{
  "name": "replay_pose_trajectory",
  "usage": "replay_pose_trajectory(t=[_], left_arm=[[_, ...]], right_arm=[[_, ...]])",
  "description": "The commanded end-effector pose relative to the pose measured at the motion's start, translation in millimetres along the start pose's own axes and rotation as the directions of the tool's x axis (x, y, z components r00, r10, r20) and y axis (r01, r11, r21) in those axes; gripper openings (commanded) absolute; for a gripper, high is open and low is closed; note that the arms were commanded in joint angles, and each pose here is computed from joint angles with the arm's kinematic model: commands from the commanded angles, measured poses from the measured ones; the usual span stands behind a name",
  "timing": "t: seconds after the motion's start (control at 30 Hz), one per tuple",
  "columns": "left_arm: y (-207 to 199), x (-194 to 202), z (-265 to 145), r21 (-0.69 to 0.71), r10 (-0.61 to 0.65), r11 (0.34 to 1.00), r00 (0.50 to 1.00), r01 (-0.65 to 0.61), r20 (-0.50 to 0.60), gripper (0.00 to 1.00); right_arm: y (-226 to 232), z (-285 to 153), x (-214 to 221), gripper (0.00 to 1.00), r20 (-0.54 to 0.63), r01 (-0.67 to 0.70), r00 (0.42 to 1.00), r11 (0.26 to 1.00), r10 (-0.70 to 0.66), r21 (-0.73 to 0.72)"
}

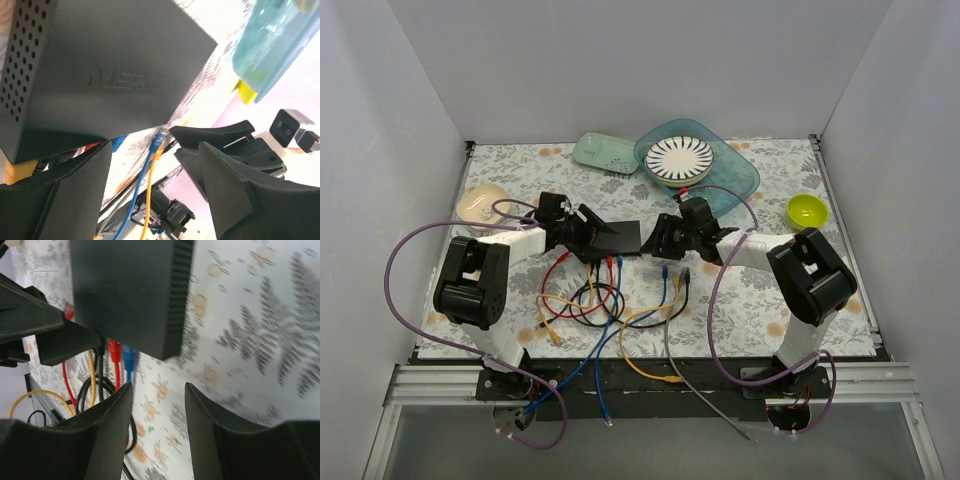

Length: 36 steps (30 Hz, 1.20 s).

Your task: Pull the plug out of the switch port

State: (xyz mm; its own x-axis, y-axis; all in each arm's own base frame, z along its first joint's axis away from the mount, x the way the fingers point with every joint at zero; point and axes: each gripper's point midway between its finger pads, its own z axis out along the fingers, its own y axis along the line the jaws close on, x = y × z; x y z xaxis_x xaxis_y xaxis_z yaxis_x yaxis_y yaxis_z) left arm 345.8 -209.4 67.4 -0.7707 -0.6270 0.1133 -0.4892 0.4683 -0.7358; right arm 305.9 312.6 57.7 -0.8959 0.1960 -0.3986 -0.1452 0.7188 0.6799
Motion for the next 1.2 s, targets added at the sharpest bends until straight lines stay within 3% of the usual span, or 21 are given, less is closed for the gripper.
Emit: replay_pose_trajectory(t=[0.0,0.27,0.73,0.93,1.17], left_arm=[[-38.4,-24.7,-18.3,0.082,0.054,0.995,0.992,-0.063,0.116,0.69],[-43.4,-42.1,-23.1,0.091,0.027,0.995,0.983,-0.044,0.180,0.68],[-38.3,-134.6,-1.3,-0.123,0.135,0.988,0.901,-0.092,0.413,0.66],[-13.6,-149.1,25.6,-0.206,0.162,0.975,0.909,-0.086,0.385,0.64],[9.8,-106.1,34.4,-0.203,0.136,0.976,0.953,-0.082,0.269,0.63]], right_arm=[[43.7,18.7,-0.3,0.52,-0.043,0.023,0.999,0.986,-0.030,-0.162],[37.5,42.9,29.3,0.43,-0.148,-0.040,0.989,0.986,0.015,-0.161],[20.1,41.0,43.6,0.37,-0.200,-0.031,0.980,0.995,0.011,-0.096],[16.3,32.5,48.9,0.36,-0.206,-0.028,0.978,0.996,0.010,-0.082],[17.3,34.2,41.5,0.37,-0.178,-0.045,0.984,0.996,0.032,-0.073]])
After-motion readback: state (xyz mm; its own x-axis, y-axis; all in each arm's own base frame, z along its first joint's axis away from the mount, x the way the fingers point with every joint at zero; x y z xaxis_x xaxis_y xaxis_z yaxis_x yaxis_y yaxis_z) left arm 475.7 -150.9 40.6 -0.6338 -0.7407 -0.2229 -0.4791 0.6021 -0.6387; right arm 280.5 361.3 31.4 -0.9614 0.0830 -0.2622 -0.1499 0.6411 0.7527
